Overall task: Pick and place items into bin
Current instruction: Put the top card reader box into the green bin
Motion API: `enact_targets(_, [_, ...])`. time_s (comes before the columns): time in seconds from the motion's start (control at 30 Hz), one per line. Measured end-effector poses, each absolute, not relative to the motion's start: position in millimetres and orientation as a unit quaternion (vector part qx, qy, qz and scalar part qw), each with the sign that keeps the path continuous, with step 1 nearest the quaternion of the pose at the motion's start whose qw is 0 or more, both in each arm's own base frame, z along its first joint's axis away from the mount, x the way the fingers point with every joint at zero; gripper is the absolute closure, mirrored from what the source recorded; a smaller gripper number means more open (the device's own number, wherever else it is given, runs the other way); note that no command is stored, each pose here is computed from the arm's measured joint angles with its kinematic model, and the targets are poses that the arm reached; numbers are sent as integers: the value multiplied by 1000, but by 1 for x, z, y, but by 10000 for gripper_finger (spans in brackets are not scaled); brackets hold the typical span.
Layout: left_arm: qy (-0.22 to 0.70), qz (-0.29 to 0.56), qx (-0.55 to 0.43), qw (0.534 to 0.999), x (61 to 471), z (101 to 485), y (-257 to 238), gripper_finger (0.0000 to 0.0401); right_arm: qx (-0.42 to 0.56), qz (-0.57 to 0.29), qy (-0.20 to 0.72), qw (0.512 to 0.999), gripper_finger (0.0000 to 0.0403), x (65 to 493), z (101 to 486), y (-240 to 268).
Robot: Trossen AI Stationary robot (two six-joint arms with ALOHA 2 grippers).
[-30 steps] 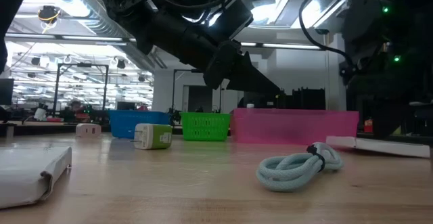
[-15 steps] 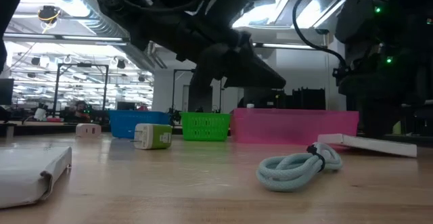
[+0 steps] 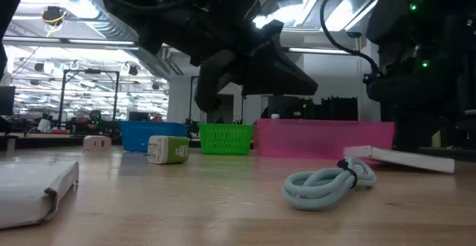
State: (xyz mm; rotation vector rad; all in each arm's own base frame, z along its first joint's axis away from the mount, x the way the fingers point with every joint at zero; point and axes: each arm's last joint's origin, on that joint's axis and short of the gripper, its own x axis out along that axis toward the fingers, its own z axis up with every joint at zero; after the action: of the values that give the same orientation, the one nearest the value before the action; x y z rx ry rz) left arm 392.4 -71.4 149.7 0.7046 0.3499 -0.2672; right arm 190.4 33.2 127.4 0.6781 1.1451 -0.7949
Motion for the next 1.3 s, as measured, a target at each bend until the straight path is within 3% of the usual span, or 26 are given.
enact_targets(0.57, [181,-96,339,918,393,150,-68,235,313,-350,513,719,403,192,127,34])
enact_targets(0.83, [190,-103,370,904,397,138,-69,231,317,-347,514,718,403,193,127,34])
enact_targets(1.3, [272,-125,424,854,443,123,-75,232,334,-332,511,719,403,196,128,36])
